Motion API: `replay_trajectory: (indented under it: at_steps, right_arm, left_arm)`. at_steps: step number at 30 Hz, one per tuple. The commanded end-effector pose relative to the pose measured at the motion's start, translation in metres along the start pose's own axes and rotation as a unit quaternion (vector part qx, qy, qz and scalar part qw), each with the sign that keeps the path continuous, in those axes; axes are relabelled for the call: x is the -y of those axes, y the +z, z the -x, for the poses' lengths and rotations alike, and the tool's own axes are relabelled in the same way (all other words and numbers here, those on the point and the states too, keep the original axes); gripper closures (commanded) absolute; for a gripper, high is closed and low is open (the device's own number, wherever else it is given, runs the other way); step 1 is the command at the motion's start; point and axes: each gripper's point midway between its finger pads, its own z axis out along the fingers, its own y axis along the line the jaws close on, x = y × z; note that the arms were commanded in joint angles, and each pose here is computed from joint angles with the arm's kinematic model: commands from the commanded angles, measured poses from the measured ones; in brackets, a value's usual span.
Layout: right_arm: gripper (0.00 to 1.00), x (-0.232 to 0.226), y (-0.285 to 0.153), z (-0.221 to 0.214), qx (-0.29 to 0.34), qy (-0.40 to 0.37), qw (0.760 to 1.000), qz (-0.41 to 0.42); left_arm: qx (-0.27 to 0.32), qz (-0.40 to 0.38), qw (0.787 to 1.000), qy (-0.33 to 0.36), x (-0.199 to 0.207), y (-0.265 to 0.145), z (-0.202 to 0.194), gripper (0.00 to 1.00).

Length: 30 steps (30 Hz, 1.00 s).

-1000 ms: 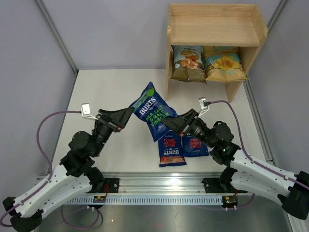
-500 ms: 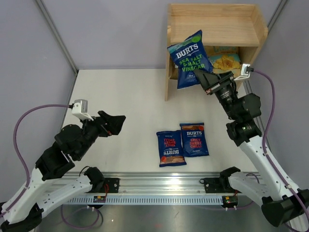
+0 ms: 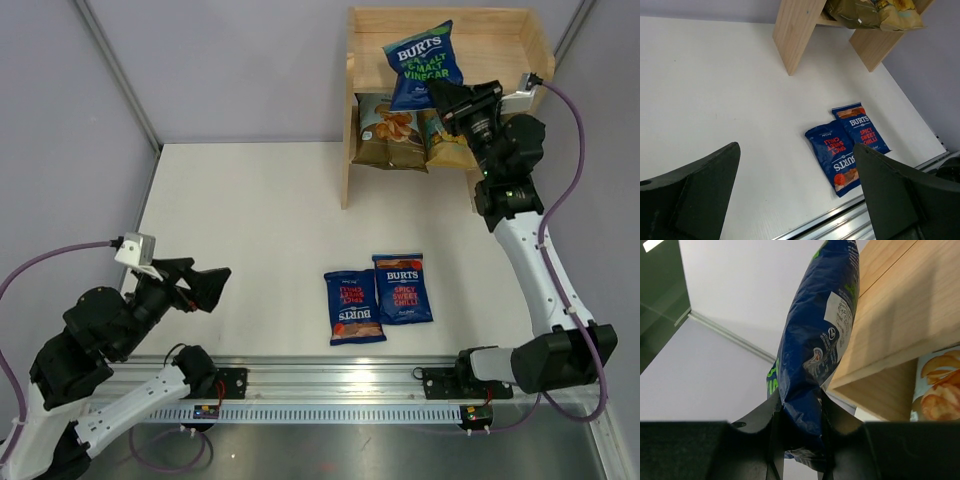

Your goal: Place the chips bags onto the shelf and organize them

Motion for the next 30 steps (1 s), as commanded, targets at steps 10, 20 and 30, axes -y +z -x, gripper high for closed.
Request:
replay_trajectory:
  at_steps: [10,20,30]
  right_arm:
    - [0.88,0.060,0.011,0.101,-0.011,0.079,0.994,-0.070]
    - [0.85,0.100,0.011,0.134,0.045,0.098,0.987,-0.117]
    - [0.82,0.108,0.020,0.158,0.103,0.106,0.980,-0.131]
  left_arm:
    - [-0.034,-0.008,0.999,0.029,-0.009,0.023,-0.057,0.01]
    - [-0.015,-0.011,1.000,0.015,-0.012,0.018,-0.055,0.01]
    - [0.000,-0.013,1.000,0.005,-0.014,0.013,-0.053,0.01]
